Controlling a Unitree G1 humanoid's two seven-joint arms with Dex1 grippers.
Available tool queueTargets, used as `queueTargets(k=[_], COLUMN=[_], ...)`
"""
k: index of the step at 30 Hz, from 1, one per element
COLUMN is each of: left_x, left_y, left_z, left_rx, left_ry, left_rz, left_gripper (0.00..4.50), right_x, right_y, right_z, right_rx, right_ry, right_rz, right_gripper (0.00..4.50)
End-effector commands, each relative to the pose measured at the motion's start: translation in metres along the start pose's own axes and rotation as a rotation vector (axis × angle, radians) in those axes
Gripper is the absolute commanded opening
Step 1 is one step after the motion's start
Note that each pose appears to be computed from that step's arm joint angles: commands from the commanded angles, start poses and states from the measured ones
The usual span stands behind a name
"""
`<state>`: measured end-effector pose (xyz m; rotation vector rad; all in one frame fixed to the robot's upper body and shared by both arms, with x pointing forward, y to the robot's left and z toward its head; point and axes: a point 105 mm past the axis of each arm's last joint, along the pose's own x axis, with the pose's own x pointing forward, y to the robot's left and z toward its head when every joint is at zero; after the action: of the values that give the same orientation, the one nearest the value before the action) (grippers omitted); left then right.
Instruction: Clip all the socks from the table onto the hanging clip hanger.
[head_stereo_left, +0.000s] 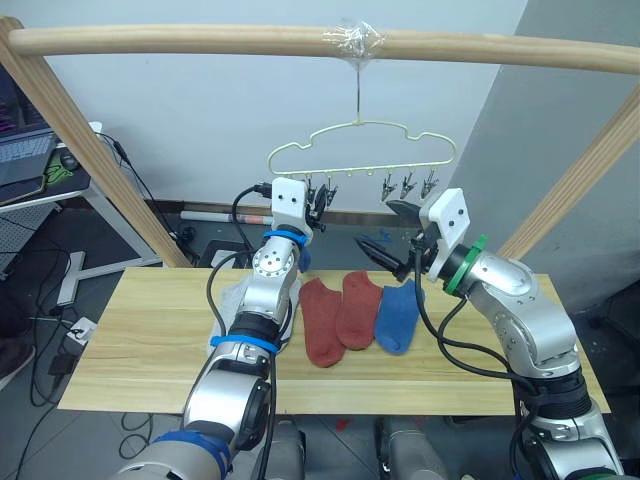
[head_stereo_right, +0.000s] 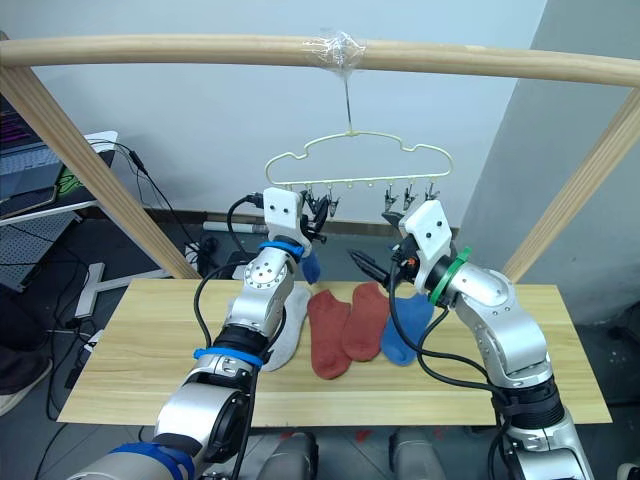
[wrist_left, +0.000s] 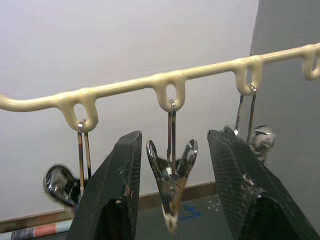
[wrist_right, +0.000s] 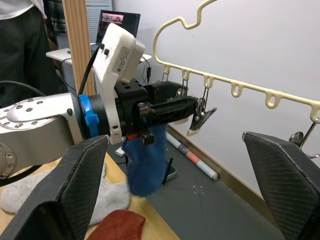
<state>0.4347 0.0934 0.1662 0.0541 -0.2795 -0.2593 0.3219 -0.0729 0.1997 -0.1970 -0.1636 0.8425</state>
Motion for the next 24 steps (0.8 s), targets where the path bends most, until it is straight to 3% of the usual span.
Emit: queueTargets(k=[1, 14, 21, 24], left_x=[0.0055, 0.0047, 0.005, 0.0047], left_y=[0.0003, -0.0013, -0.0013, -0.0015], left_z=[0.0165, 0.0144, 0.0157, 0.0159], left_rx=[0.013, 0.01, 0.015, 0.014], left_ry=[-0.057, -0.052, -0.056, -0.057], left_rz=[0.001, -0.007, -0.01, -0.012], left_gripper=[2.11, 2.11, 0.45, 0.13], right_x=[-0.0012, 0.0005, 0.0005, 0.0008], right_y=[-0.0048, -0.0057, -0.0044, -0.0049], right_z=[0.0168, 0.0188, 0.0189, 0.0191], right_rx=[-0.035, -0.04, -0.041, -0.041], right_ry=[-0.056, -0.063, -0.063, -0.063], right_rz=[-0.011, -0.017, -0.011, -0.013], right_gripper=[4.5, 4.5, 4.5, 4.5])
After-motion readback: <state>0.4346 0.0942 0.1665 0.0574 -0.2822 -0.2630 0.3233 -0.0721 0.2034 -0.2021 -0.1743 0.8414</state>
